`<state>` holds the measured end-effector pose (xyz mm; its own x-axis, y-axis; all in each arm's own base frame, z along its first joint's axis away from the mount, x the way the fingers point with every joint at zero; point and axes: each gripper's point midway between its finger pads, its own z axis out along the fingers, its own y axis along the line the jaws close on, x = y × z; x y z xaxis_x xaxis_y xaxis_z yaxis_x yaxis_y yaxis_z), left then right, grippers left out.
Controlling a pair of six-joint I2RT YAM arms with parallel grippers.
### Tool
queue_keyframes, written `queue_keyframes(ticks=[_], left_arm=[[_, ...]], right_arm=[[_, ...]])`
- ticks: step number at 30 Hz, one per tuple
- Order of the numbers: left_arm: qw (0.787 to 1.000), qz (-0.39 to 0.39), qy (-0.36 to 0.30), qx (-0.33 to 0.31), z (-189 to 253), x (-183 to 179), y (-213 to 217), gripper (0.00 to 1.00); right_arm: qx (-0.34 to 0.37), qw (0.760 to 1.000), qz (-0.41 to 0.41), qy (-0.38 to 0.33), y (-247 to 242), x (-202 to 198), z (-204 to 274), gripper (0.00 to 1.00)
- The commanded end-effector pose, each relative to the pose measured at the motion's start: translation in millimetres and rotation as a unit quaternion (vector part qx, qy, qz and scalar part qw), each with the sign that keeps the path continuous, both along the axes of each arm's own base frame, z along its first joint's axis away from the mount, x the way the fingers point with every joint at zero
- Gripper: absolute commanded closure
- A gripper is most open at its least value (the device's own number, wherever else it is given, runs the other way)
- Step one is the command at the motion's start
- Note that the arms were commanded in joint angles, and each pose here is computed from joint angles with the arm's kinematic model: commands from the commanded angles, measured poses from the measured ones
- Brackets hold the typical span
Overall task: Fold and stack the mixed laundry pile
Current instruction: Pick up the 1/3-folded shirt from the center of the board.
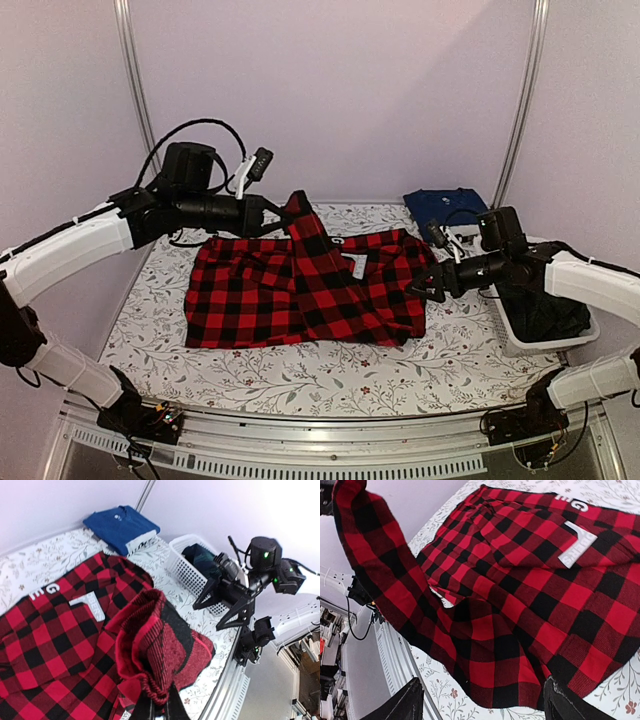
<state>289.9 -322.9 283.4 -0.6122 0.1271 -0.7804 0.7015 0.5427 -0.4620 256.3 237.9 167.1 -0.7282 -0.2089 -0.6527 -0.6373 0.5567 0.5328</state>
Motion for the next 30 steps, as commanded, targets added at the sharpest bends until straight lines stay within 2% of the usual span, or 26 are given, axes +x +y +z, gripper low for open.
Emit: queue_keyframes(ticks=[1, 5, 12, 15, 19, 22, 26, 30], left_arm=[[0.999, -0.019, -0.041, -0.018, 40, -10, 0, 1.00], [0.997, -0.011, -0.069, -0.027, 67, -9, 3, 1.00], [0.994, 0.028, -0.100, -0.027, 96, 5, 11, 1.00], [0.993, 0.033, -0.108, -0.035, 107, 10, 12, 1.00], [0.993, 0.021, -0.106, -0.041, 110, 9, 7, 1.00], [0.993, -0.008, -0.106, -0.054, 110, -3, 3, 1.00], [0.989, -0.049, -0.116, -0.073, 109, -33, 8, 1.00], [0.988, -0.078, -0.120, -0.055, 78, -70, 16, 1.00]], right_arm=[[0.026, 0.992, 0.039, -0.114, 25, -1, 30, 0.19], [0.011, 0.983, 0.094, -0.155, 40, -16, 23, 0.18], [0.023, 0.969, 0.169, -0.179, 58, -47, 19, 0.18], [0.005, 0.967, 0.172, -0.189, 63, -52, 11, 0.18], [-0.034, 0.968, 0.154, -0.195, 68, -39, -6, 0.21], [-0.069, 0.972, 0.112, -0.197, 68, -17, -18, 0.39], [-0.086, 0.975, 0.069, -0.195, 68, 3, -23, 0.69], [-0.083, 0.978, 0.069, -0.180, 69, 1, -29, 0.89]])
